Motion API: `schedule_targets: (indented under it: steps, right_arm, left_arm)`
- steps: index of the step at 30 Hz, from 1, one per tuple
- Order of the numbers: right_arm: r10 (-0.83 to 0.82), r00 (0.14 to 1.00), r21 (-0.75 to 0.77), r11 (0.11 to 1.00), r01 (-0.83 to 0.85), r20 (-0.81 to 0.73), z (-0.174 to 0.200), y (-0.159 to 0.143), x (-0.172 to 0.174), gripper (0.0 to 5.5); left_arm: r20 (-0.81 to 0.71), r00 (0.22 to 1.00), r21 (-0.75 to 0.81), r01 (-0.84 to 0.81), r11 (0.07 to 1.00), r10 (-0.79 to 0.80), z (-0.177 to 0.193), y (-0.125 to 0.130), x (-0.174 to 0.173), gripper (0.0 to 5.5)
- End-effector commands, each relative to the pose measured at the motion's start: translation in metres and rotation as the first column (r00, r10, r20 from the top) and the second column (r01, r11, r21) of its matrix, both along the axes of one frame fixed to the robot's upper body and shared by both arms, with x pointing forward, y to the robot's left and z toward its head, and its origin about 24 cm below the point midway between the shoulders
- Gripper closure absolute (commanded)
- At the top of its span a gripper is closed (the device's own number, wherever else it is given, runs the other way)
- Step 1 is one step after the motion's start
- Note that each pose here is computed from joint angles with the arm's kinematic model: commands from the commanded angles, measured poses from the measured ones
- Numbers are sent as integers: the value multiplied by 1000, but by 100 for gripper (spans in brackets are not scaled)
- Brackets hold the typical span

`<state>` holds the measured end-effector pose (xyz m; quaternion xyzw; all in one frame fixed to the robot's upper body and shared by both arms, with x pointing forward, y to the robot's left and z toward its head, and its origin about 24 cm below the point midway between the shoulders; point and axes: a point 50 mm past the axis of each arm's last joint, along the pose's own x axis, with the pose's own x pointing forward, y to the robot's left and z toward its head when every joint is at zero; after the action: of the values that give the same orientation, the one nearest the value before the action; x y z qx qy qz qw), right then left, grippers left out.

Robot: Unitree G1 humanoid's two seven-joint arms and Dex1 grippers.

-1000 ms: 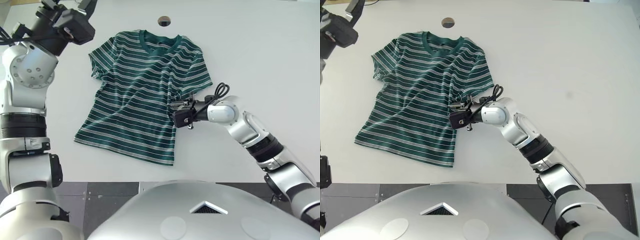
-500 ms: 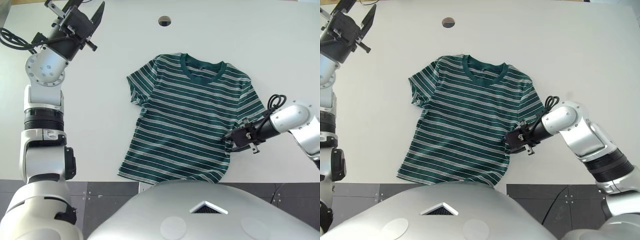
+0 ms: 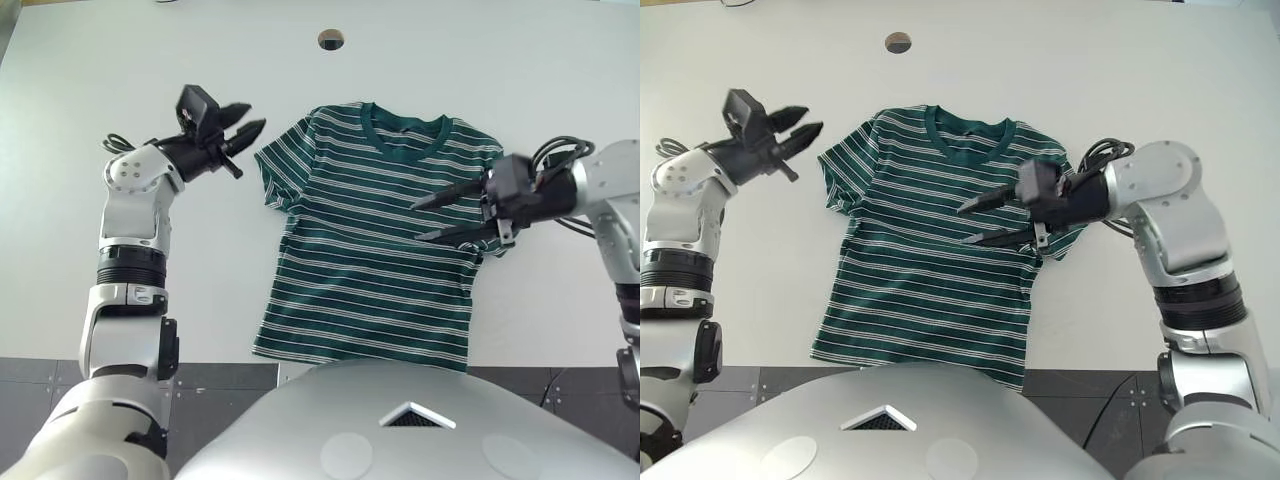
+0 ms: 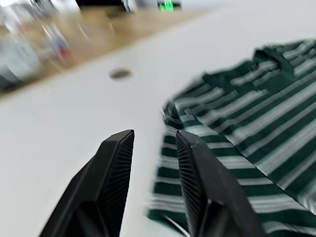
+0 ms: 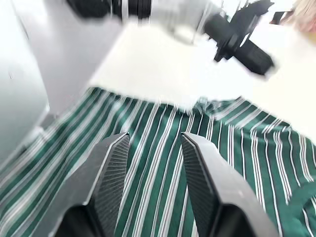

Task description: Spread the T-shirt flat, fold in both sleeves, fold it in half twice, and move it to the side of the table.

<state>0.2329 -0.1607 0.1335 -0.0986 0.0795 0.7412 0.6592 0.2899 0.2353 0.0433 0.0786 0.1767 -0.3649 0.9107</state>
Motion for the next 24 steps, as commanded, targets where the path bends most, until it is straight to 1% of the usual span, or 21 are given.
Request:
schedule_targets:
  steps: [1, 3, 6, 10, 16, 24]
  right_arm:
    - [-13, 1000, 52, 999, 12, 14, 12, 2, 1, 357]
    - [-19, 1000, 61, 998, 17, 22, 13, 3, 0, 357]
    - [-29, 999, 70, 997, 26, 40, 14, 5, -1, 357]
    - [-35, 998, 73, 997, 32, 45, 13, 6, -3, 357]
    - [-55, 997, 81, 995, 51, 54, 12, 7, -2, 357]
    - [-77, 995, 74, 995, 72, 63, 11, 6, -1, 357]
  left_arm:
    - [-171, 983, -4, -65, 998, 64, -6, 13, -10, 393]
    - [-226, 968, 7, -108, 994, 107, -7, 18, -10, 393]
    - [-304, 941, 84, -129, 988, 149, -18, 23, -13, 393]
    - [-319, 926, 152, -160, 975, 201, -28, 28, -12, 393]
    - [-374, 904, 63, -197, 978, 206, -31, 20, -4, 393]
    - [-416, 886, 25, -216, 976, 207, -38, 11, 2, 393]
